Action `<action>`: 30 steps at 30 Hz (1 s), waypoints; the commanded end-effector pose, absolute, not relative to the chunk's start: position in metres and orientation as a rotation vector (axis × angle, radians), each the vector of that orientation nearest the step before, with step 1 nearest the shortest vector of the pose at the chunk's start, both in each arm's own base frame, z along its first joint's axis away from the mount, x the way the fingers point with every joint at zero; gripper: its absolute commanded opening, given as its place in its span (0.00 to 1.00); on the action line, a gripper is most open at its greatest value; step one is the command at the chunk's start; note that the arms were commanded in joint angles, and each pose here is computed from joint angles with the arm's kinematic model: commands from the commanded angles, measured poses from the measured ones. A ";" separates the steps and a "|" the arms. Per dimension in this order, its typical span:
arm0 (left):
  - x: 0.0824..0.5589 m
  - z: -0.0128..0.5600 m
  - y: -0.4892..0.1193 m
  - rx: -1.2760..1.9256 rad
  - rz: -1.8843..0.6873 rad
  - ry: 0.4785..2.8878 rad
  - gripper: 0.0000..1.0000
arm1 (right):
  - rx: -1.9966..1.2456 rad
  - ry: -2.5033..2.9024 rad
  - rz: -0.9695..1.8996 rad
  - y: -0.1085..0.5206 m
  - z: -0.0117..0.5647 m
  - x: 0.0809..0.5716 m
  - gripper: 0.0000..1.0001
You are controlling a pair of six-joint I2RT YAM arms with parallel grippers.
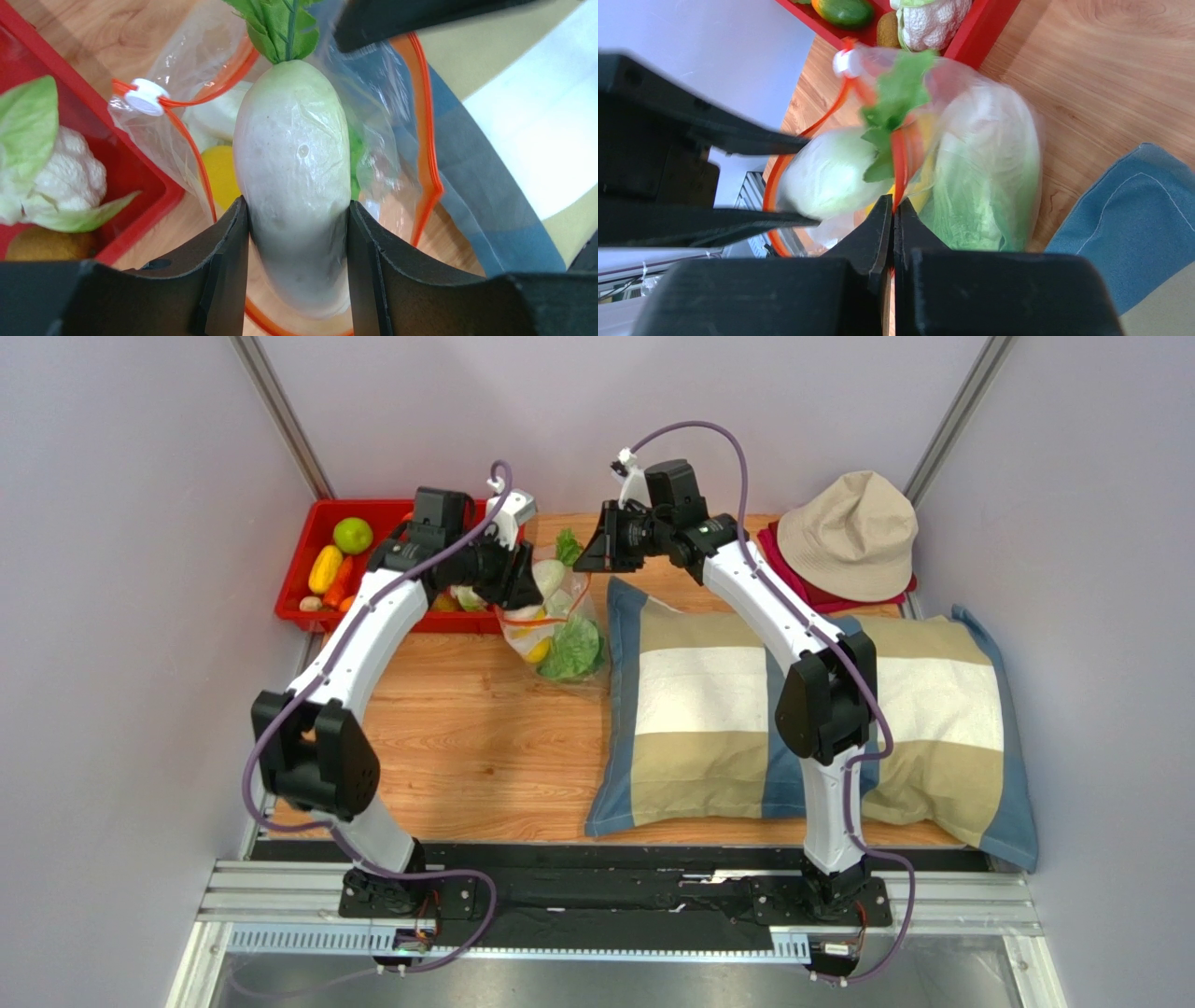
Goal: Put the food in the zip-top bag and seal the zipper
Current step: Place the fake vegetable in the zipper food storage bag.
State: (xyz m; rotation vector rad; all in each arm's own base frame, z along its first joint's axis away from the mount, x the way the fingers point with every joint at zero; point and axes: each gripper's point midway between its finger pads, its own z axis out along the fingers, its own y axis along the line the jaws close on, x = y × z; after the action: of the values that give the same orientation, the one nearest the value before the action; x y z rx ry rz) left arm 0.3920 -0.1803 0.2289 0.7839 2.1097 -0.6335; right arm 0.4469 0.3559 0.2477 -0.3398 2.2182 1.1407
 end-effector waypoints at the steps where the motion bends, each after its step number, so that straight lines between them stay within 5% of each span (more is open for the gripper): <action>1: 0.396 0.226 -0.187 0.736 -0.704 2.248 0.08 | -0.389 2.104 1.180 0.363 0.275 0.450 0.00; 16: 0.366 0.229 -0.184 1.186 -0.653 2.021 0.00 | -0.399 2.107 1.179 0.361 0.274 0.444 0.00; 24: 0.428 0.251 -0.183 0.594 -0.639 2.263 0.00 | -0.393 2.118 1.211 0.364 0.272 0.438 0.00; 30: 0.435 0.242 -0.201 0.374 -0.725 2.326 0.12 | -0.379 2.113 1.261 0.375 0.276 0.431 0.00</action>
State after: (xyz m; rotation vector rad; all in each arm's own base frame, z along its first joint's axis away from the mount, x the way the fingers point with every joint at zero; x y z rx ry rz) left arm 0.4245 -0.1863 0.2290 0.6013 2.3167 -0.6609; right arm 0.4436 0.3630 0.2360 -0.3506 2.2110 1.1824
